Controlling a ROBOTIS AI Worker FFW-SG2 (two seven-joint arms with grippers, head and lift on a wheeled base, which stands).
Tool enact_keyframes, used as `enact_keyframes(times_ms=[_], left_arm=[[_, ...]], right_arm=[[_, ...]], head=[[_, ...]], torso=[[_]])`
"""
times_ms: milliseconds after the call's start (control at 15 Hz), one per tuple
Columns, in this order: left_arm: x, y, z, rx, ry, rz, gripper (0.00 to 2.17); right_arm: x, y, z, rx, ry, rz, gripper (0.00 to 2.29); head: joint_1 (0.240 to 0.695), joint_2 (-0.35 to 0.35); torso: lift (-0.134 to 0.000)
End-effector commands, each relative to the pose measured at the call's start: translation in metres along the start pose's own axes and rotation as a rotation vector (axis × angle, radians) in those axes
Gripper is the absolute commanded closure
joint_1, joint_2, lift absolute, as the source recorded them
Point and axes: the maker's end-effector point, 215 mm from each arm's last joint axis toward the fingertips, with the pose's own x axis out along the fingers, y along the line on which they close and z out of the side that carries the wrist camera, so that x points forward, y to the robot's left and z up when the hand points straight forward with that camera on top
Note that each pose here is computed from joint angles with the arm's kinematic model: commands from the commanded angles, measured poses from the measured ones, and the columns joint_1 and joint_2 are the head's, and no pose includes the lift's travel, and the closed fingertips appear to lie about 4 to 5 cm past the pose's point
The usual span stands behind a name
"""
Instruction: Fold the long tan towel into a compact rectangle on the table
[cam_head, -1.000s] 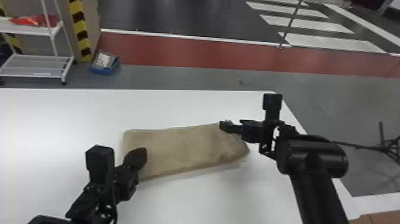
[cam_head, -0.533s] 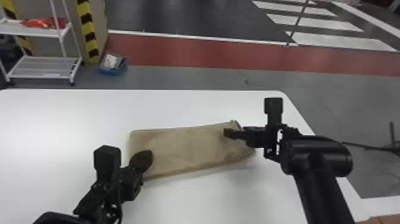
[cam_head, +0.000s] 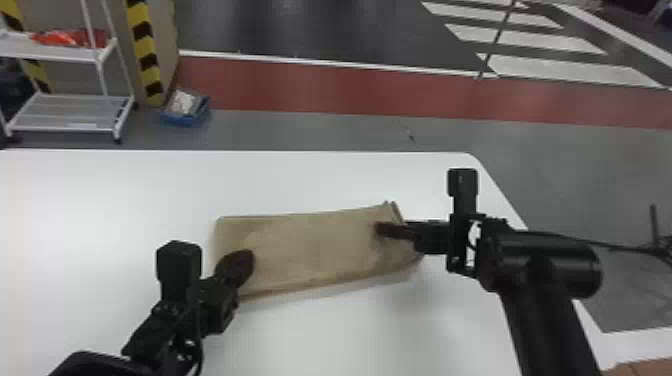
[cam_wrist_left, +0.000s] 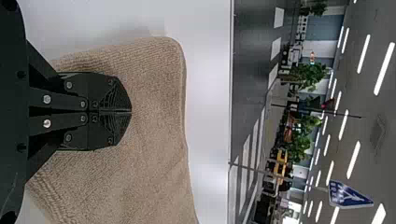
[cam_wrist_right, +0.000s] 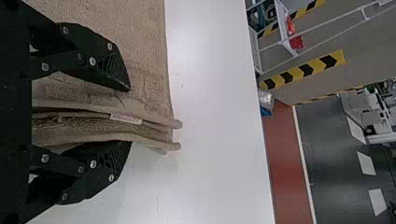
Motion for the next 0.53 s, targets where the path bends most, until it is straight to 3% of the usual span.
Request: enact_keyframes(times_ms=[0, 200, 467], left_arm=[[0.001, 0.000, 0.003, 0.005, -0.003, -0.001, 1.97], [0.001, -0.002, -0.001, 0.002, 0.010, -0.003, 1.97], [0.003, -0.009, -0.008, 0.004, 0.037, -0.015, 1.97]], right_arm=[[-0.004, 0.023, 0.010, 0.023, -0.006, 0.054, 1.69], [-0.027, 0.083, 0.038, 0.022, -0.024, 0.149, 1.69], [-0.047, 0.172, 0.062, 0.021, 0.020, 0.267, 1.69]], head=[[0.695, -0.191], [0.695, -0.166], [0.695, -0.117]], torso=[[-0.123], [-0.123], [-0.123]])
